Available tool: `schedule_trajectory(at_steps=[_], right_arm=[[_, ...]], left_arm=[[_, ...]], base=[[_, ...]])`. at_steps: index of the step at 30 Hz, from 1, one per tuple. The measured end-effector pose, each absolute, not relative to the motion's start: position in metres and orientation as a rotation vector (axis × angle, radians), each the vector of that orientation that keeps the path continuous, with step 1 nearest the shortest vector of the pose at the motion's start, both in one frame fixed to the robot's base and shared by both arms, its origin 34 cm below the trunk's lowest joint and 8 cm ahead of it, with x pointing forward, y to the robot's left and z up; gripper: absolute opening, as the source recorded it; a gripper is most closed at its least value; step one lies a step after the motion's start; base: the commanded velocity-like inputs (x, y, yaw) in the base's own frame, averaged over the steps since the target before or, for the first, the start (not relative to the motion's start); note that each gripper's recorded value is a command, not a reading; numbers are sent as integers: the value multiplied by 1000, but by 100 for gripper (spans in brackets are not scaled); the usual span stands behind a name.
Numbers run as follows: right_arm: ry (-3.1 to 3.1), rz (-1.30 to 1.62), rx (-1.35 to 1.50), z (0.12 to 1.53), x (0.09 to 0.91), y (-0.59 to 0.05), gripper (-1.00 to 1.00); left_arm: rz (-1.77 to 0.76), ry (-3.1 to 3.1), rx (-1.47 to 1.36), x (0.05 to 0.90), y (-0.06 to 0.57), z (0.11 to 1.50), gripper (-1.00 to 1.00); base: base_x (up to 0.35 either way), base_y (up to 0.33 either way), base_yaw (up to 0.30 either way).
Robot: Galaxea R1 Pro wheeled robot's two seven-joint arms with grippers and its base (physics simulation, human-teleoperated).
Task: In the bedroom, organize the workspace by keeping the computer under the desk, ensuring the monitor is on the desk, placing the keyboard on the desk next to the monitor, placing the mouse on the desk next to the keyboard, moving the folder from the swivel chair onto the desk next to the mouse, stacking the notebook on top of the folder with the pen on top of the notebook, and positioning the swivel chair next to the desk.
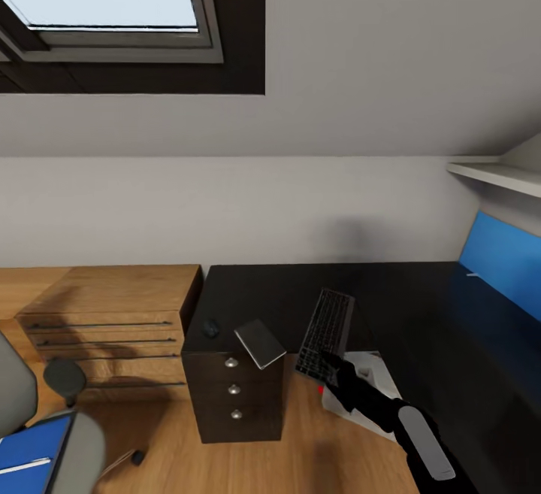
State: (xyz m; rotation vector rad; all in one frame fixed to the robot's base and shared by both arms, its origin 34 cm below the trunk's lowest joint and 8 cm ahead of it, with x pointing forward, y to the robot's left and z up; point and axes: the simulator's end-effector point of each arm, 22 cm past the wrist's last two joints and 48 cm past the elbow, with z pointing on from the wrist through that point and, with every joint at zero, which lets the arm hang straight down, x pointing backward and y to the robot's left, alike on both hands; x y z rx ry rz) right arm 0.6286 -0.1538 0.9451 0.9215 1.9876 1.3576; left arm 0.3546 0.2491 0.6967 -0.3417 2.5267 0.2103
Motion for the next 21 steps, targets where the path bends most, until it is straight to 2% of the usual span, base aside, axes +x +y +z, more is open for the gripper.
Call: schedule_trajectory(at_steps=[4,8,12,21], right_arm=[[1959,1401,936,953,632,-152,100],[1958,1405,938,953,632,-152,100],[1971,1400,953,946,630,-154,100],[1983,1400,964,940,627,-153,100]], left_arm=[[90,2502,-320,421,222,749,100],[15,2515,-295,452,209,791,100],[-143,2345,-356,510,198,888,100],[-292,2308,-444,518,185,910,100]], base=[[306,0,0],[166,0,0],[31,0,0],[4,0,0]])
